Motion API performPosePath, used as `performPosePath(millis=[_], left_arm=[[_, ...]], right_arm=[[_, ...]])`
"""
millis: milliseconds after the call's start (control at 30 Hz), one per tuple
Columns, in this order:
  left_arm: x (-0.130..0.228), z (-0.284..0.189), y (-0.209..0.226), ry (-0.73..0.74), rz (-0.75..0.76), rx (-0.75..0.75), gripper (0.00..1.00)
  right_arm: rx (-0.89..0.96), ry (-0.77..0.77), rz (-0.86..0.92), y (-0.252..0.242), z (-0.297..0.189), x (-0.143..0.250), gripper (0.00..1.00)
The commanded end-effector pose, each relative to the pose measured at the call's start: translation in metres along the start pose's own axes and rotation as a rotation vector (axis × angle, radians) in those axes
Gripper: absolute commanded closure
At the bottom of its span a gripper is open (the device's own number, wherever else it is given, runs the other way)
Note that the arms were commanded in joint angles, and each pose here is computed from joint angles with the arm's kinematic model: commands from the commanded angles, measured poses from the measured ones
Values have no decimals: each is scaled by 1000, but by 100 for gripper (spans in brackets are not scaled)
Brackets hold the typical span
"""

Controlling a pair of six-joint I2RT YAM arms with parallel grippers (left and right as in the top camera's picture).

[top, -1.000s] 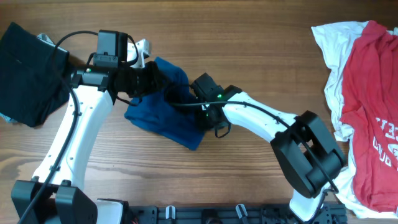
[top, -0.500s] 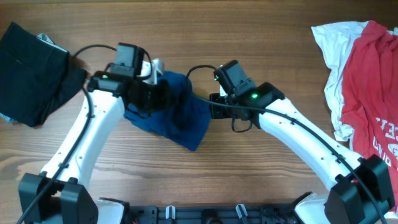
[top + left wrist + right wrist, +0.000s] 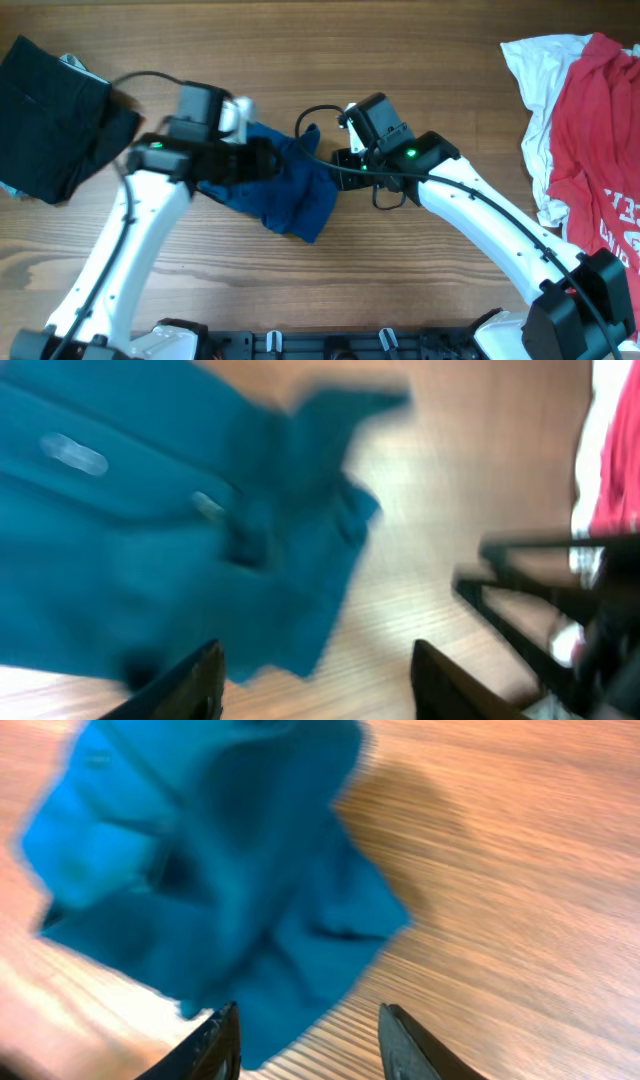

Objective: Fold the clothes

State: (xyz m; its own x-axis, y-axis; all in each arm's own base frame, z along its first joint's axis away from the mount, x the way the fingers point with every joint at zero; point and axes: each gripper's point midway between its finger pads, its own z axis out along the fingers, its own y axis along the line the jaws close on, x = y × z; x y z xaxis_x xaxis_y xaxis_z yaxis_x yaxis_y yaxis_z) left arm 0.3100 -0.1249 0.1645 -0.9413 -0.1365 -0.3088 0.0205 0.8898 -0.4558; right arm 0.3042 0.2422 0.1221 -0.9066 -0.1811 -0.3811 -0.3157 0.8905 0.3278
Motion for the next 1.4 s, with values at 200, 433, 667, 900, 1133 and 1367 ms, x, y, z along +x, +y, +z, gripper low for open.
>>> performPosePath(millis=[200,433,667,900,1133,1367], left_arm=[[-56,17,81,-110,-125,-136,37],[-22,89,123,125,-219,-192,40],[10,97,132,259,-272,-224,40],[11,97,132,264,-273,-225,39],[11,97,132,264,-273,-225,39],[11,97,132,264,-273,-225,35]], right_arm=[[-384,-121,-132,80,-17,-30,45],[-460,-139,-104,100,17,-42,34],[-477,-106,-26,94,67,-44,28],[-309,85,91,54,98,0,39],[270,287,178,-55,88,69,46],[317,278,212,-62,63,68,60]])
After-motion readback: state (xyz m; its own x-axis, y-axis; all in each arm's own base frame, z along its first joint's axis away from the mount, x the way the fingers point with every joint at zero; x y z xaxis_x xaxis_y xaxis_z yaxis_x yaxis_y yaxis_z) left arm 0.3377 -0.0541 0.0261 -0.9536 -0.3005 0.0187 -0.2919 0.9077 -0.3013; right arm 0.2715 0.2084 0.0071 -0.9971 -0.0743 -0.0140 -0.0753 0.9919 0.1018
